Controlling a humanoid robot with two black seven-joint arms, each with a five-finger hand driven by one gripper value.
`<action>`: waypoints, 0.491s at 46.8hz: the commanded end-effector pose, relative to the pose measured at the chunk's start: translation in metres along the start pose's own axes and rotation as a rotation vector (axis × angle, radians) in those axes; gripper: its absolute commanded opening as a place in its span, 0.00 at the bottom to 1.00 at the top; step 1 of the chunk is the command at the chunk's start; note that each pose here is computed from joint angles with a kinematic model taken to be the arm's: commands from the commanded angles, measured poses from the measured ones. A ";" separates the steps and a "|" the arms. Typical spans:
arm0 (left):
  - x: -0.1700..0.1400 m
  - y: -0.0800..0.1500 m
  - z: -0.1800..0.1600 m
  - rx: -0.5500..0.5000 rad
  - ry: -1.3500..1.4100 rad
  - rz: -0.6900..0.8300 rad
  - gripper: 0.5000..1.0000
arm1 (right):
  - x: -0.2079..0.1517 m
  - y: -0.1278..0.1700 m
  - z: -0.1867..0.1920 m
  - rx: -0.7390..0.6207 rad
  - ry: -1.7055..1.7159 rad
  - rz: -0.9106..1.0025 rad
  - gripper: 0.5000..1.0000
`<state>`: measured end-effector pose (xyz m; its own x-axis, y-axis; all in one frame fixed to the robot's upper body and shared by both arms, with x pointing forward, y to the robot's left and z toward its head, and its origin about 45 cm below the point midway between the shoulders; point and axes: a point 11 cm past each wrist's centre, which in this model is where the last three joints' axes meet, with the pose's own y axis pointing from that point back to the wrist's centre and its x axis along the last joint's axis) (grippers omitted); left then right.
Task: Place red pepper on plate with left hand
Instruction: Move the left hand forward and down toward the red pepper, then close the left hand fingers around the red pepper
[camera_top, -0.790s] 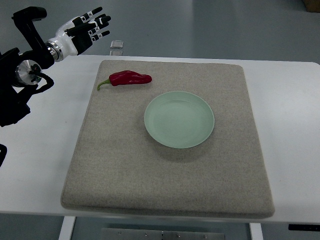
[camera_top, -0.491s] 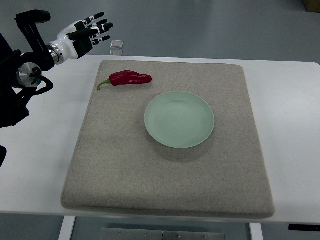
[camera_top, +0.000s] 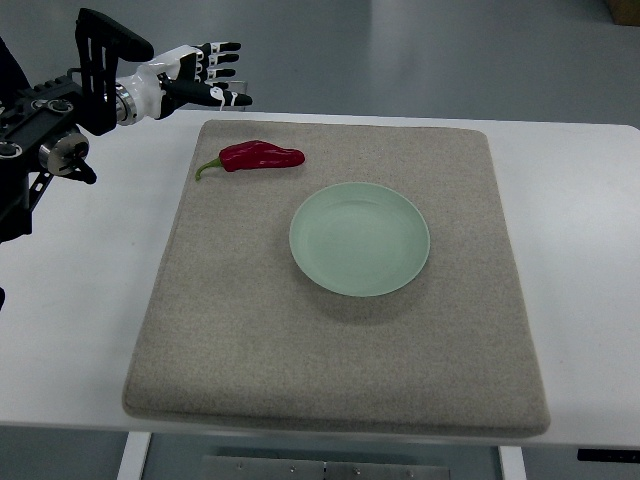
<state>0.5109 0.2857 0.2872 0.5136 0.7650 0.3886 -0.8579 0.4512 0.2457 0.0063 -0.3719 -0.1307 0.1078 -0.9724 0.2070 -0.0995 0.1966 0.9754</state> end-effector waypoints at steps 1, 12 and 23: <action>0.000 0.000 0.002 0.030 -0.147 -0.028 0.95 | 0.000 0.000 0.000 0.001 0.000 0.000 0.86; -0.012 -0.008 0.006 0.144 -0.490 -0.118 0.93 | 0.000 0.000 0.000 -0.001 0.000 0.000 0.86; -0.034 -0.018 -0.009 0.217 -0.727 -0.168 0.93 | 0.000 0.000 0.000 -0.001 0.000 0.000 0.86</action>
<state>0.5110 0.2620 0.2713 0.5731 0.2169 0.7903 -0.7951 0.3807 0.4721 0.0061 -0.3720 -0.1307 0.1078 -0.9724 0.2072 -0.0998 0.1967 0.9754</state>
